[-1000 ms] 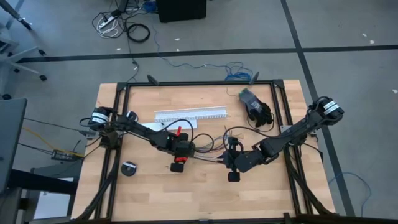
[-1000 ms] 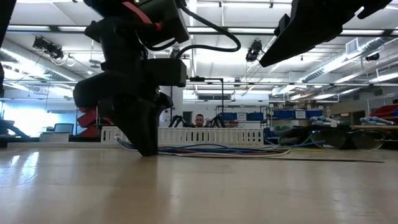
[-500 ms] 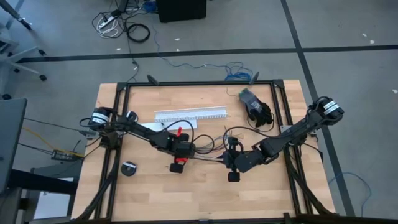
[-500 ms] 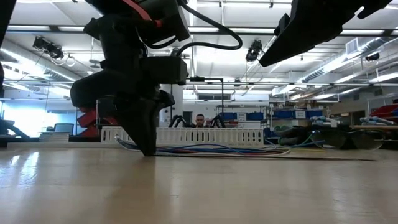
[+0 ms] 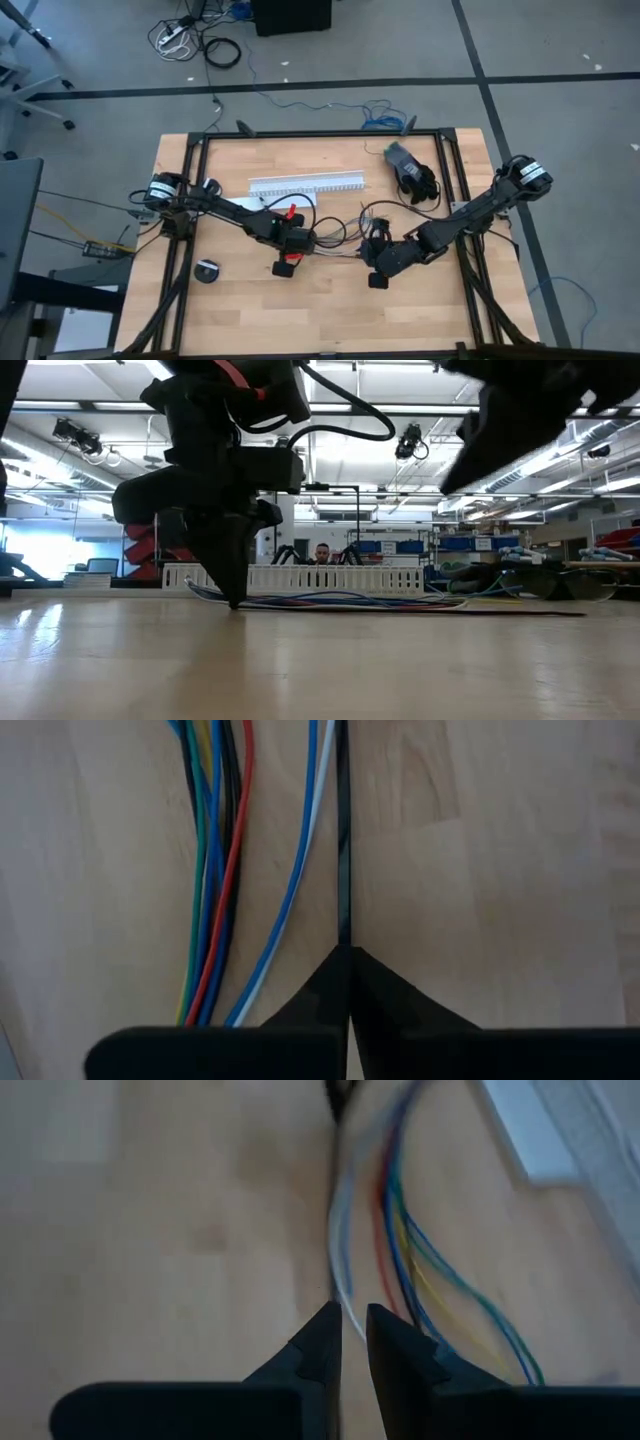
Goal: Ziptie cables
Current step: Wrap the colored wires together using a zip tie
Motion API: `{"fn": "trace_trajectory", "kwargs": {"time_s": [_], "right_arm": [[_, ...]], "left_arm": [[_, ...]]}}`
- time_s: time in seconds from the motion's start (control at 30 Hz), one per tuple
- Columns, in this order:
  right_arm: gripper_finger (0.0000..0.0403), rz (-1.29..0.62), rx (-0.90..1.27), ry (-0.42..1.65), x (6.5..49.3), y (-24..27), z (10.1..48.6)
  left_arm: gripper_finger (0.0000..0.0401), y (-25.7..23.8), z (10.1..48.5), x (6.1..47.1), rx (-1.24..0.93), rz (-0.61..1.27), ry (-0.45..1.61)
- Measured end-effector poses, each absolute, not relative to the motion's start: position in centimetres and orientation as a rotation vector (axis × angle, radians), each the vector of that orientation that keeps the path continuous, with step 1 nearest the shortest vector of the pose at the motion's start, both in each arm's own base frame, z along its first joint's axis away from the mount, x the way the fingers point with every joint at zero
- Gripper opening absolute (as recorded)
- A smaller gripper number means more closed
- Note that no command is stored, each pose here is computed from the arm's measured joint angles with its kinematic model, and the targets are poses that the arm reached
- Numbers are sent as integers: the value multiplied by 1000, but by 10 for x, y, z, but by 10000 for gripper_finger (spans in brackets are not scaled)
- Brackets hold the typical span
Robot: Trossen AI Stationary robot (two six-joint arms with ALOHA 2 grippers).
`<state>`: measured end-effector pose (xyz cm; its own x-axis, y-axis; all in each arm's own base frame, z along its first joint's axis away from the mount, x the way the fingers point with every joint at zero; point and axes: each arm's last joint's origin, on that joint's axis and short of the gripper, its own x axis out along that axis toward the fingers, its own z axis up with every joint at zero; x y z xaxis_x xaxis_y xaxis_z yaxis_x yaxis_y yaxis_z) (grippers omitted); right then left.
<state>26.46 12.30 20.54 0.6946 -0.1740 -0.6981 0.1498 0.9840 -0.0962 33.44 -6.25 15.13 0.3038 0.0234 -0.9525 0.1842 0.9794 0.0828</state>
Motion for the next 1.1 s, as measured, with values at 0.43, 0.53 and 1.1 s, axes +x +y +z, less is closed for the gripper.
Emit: {"fn": "trace_trajectory", "kwargs": {"time_s": [0.43,0.53,1.1], "right_arm": [[48,-155,106,753,252,110,163],[48,-137,90,750,247,109,155],[107,-53,56,843,234,105,138]], "left_arm": [[0,-62,152,335,204,-136,1254],[0,-63,152,335,197,-150,1254],[0,-63,153,335,189,-157,1253]]}}
